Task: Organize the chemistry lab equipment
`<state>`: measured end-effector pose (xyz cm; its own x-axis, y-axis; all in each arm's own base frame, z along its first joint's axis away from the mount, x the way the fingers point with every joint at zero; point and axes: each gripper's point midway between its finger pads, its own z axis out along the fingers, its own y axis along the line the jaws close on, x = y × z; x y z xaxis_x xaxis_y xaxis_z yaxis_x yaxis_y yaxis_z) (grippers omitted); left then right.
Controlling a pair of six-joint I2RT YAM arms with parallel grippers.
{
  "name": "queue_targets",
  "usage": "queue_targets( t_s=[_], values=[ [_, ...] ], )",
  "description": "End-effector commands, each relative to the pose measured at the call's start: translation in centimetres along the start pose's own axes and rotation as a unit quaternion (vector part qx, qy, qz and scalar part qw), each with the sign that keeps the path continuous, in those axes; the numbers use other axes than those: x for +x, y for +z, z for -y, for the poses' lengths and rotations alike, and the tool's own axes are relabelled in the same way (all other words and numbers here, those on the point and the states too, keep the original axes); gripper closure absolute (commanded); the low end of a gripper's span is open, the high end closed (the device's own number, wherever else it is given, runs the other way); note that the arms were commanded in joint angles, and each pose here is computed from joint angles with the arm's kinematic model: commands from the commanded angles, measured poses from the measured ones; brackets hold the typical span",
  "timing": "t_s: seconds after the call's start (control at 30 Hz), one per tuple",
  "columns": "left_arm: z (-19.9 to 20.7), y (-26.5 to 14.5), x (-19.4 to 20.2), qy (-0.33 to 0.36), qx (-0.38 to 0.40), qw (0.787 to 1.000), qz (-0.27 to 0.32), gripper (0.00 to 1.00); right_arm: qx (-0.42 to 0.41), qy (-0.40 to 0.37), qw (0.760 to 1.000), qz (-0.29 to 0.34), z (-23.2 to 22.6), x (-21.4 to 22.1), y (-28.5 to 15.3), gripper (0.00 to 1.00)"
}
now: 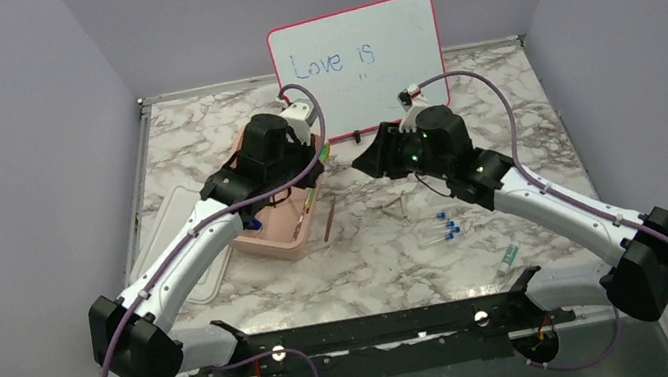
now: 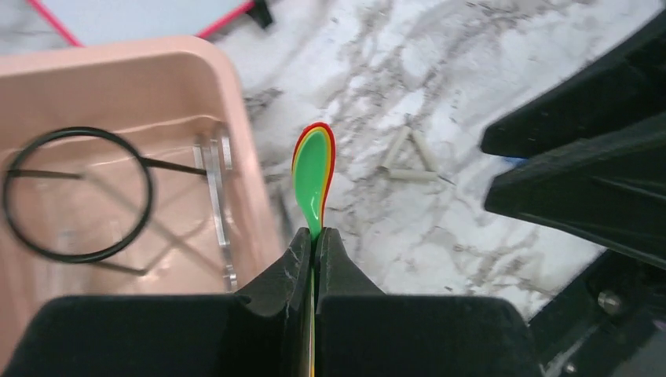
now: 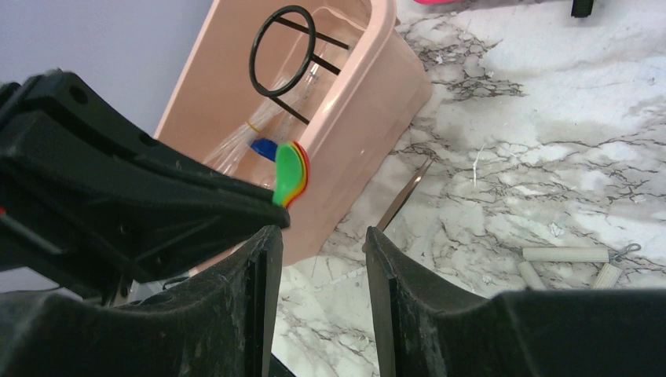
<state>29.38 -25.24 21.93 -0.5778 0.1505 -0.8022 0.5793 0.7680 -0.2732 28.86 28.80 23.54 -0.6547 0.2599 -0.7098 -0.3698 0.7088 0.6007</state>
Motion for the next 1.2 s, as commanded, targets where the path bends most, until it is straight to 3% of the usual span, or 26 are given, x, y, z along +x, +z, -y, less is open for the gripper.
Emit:
queue_targets(
  t_s=[0.0, 0.3, 0.57, 0.77, 0.93, 1.17],
  values=[
    [-5.3, -4.5, -1.9, 0.061, -0.15, 0.987, -0.001, 1.0, -0.002, -0.003, 1.0, 0.007, 0.0, 0.1, -1.4, 0.51],
    [-16.5, -8.4, 2.6, 0.067, -0.349, 0.931, -0.084, 1.0, -0.012, 0.016, 0.999, -0.042, 1.5, 4.3, -1.5, 0.51],
    [-20.6, -4.8, 7.9, 0.081, -0.368, 0.909, -0.18, 1.0, -0.009, 0.038, 0.996, -0.078, 2.6, 7.0, -0.5, 0.51],
    [-21.8, -3.8, 9.1, 0.073, -0.381, 0.898, -0.205, 0.99, -0.011, 0.064, 0.992, -0.109, 3.4, 9.3, 0.1, 0.52],
    [-21.7, -3.8, 8.1, 0.064, -0.384, 0.901, -0.19, 0.76, -0.004, 0.077, 0.99, -0.117, 4.0, 10.1, 1.1, 0.52],
    [-18.6, -3.7, 5.1, 0.032, -0.319, 0.938, -0.128, 0.67, 0.033, 0.083, 0.986, -0.14, 5.6, 11.3, 3.2, 0.52]
  ],
)
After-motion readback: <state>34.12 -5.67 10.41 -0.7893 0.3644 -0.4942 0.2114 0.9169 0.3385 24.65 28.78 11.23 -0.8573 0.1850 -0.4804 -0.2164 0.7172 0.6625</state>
